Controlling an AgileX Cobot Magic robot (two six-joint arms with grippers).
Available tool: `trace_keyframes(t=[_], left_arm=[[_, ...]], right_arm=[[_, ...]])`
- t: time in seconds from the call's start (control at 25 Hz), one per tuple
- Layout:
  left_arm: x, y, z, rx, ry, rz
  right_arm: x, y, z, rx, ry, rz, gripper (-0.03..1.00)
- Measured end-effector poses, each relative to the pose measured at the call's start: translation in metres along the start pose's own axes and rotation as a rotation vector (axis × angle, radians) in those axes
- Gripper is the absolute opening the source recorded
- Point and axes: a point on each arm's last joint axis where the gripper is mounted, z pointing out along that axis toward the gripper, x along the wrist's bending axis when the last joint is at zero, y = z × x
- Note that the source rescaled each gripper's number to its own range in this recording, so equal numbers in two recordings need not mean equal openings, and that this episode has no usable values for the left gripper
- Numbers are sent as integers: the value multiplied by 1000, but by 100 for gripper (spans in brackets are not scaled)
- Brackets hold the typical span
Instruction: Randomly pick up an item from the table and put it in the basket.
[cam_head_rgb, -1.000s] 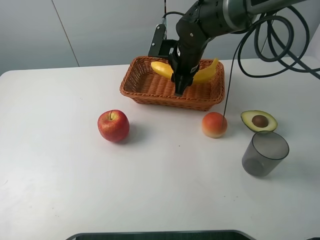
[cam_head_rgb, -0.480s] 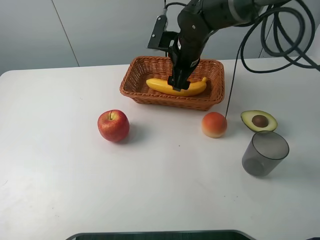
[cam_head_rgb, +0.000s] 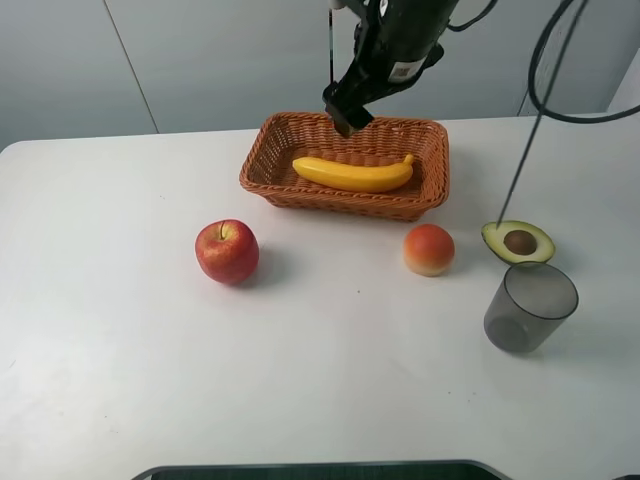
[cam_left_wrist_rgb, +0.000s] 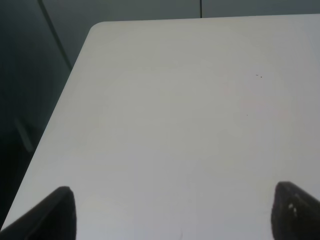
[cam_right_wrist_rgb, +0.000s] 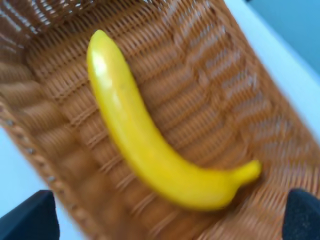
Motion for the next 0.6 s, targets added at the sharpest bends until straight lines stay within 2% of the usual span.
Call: trace_keyframes(t=[0.12,0.28,0.48,0.6], left_arm=[[0,0,0,0,0,-2],[0,0,0,0,0,-2],[0,0,0,0,0,-2],[0,0,0,0,0,-2]], right_arm=[[-12,-9,-20,58,24,159,94],[-29,-28,-39,136,49,308,94],[-52,-71,-57,177,57,496,94],[-65,-102,-68,200,32,579,94]])
